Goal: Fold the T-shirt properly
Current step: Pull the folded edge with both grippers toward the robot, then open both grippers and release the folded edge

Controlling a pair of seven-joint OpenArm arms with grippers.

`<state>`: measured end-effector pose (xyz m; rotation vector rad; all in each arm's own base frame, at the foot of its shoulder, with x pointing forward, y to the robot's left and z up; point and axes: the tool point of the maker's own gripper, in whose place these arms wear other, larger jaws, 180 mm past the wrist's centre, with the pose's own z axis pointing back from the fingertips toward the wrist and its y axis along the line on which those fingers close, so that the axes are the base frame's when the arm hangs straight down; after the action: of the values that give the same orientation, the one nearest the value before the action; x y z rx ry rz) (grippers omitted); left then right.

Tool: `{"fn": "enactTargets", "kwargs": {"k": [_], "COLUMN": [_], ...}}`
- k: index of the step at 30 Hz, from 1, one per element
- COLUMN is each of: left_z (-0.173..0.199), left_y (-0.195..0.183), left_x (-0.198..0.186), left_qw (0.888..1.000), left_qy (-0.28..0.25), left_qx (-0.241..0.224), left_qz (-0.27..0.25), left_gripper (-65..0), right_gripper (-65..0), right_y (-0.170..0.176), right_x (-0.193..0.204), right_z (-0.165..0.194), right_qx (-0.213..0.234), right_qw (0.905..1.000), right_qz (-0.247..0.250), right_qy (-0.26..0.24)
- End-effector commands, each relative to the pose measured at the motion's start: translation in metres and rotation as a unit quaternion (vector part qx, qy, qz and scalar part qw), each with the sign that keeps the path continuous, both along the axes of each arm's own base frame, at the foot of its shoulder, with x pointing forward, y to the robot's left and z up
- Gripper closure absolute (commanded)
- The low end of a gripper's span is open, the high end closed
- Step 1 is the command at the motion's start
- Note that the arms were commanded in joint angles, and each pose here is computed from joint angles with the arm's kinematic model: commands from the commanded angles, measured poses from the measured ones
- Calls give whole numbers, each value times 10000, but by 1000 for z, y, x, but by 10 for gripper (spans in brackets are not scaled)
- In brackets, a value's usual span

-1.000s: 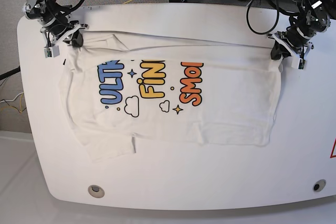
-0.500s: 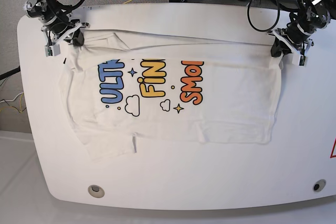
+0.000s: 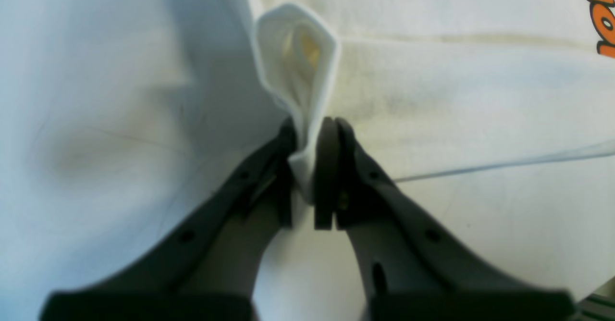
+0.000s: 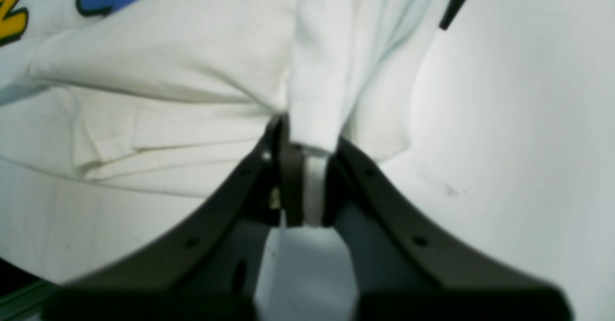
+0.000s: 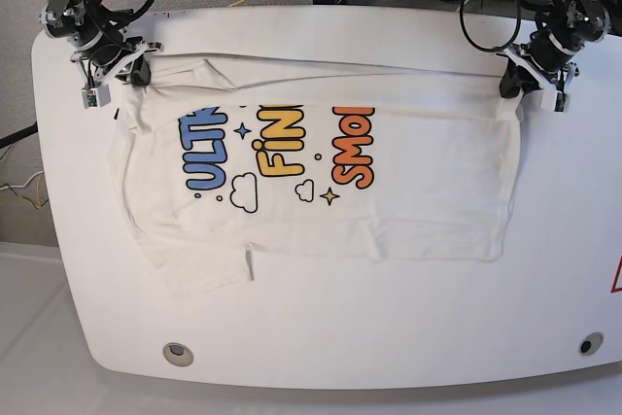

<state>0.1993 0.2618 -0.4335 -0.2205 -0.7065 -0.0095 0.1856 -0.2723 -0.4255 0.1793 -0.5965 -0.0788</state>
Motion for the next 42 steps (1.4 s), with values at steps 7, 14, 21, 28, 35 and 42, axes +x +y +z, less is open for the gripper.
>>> {"fn": "enactTargets", "kwargs": {"k": [7,14,21,28,35,42], "left_z": [-48,-51,-51,-49,-48,-45], "left_y": [12,7,7,8,8,8], "left_x": [-83,-86,-86,-82,-79,-70], "left_qw": [9810,9809,9811,9817,9825,9841], "left_qy": [1838,1861,1854,1815,1774,1683], "left_qx": [580,519,518,535,528,530], "left_qz": [-225,-211,-218,-222,-220,-215], "left_gripper": [-23,-23,-23,-25,-25,-25], "right_gripper": [0,0,-4,-6,-58,-304], "right_y": [-13,-13,-12,-13,-13,-13], "right_x": [-7,-8,-8,-8,-8,-9], "right_z": [-2,-2,-2,-2,-1,-1], "right_qx": [-297,-297,-285,-286,-297,-302], "right_qw": [9993,9992,9993,9993,9992,9992], "right_qz": [0,1,-1,14,18,21], "right_qy": [240,255,245,247,249,250]}}
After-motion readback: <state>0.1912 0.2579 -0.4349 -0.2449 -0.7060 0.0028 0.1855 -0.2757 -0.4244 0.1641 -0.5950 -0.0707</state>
